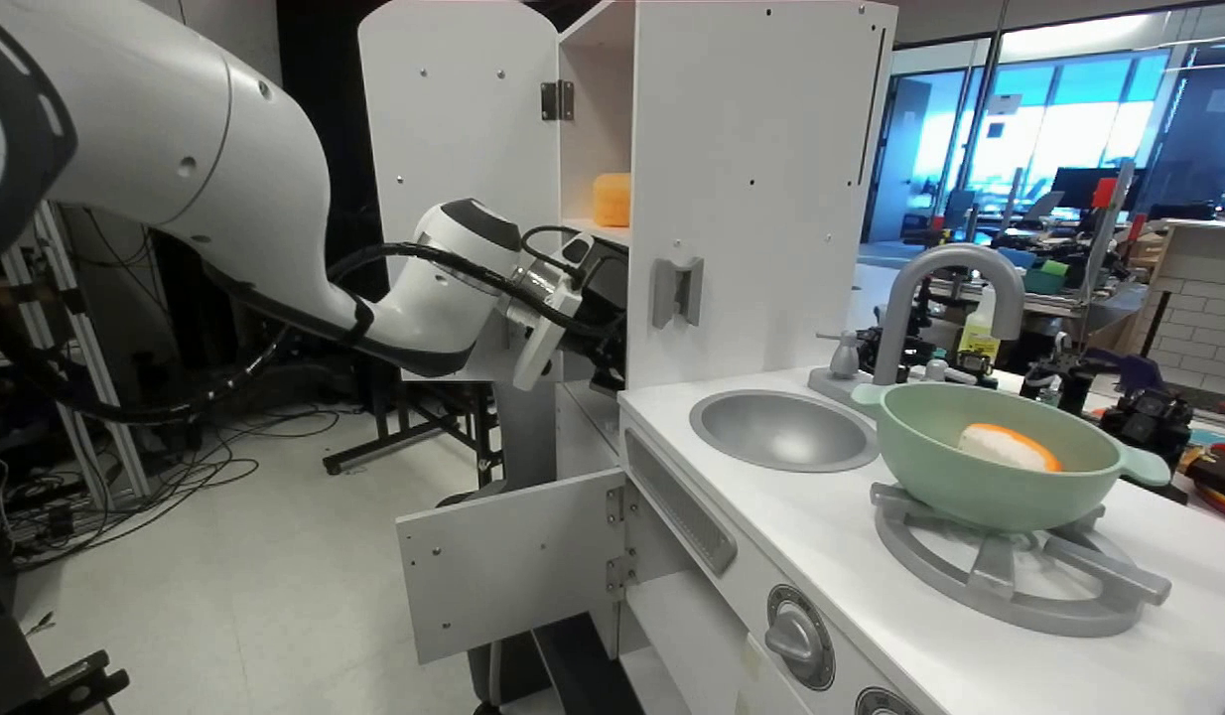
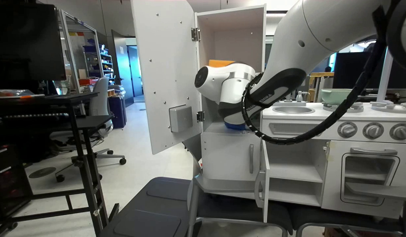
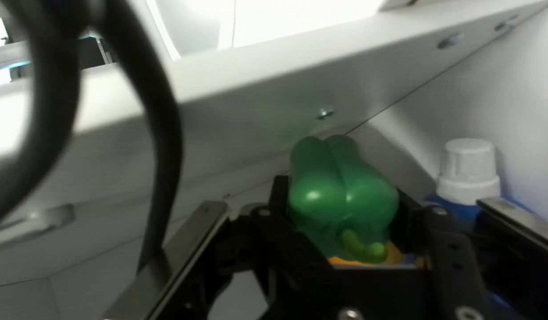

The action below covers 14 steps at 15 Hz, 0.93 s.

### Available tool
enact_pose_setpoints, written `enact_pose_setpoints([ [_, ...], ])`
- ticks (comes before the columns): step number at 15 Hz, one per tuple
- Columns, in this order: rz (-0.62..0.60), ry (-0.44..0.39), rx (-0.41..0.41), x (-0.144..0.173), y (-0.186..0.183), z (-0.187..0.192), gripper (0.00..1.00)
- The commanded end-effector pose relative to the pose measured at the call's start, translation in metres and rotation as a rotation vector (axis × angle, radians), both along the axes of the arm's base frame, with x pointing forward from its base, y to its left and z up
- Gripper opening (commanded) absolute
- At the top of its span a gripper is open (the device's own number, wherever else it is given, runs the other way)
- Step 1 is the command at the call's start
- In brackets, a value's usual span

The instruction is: Open the left top cabinet door, then put the blue bottle and the green pepper in the bottom compartment of the cabinet

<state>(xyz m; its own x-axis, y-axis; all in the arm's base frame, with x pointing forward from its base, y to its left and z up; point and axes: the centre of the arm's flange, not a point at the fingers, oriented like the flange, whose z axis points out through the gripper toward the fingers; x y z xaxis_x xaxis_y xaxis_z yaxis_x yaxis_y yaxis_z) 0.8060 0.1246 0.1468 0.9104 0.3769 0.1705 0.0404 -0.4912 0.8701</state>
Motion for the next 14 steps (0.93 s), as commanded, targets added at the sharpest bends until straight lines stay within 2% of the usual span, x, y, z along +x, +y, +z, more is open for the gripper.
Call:
enact_pose_setpoints([
  [1, -0.019, -0.006, -0.02, 0.075, 0.003, -0.006, 0.8],
  [3, -0.017, -0.008, -0.018, 0.076, 0.003, -0.007, 0.95],
  [4, -0.017, -0.006, -0.015, 0.076, 0.003, -0.006, 0.99],
  [14, 0.029, 0.014, 0.032, 0.06, 0.025, 0.028, 1.0],
])
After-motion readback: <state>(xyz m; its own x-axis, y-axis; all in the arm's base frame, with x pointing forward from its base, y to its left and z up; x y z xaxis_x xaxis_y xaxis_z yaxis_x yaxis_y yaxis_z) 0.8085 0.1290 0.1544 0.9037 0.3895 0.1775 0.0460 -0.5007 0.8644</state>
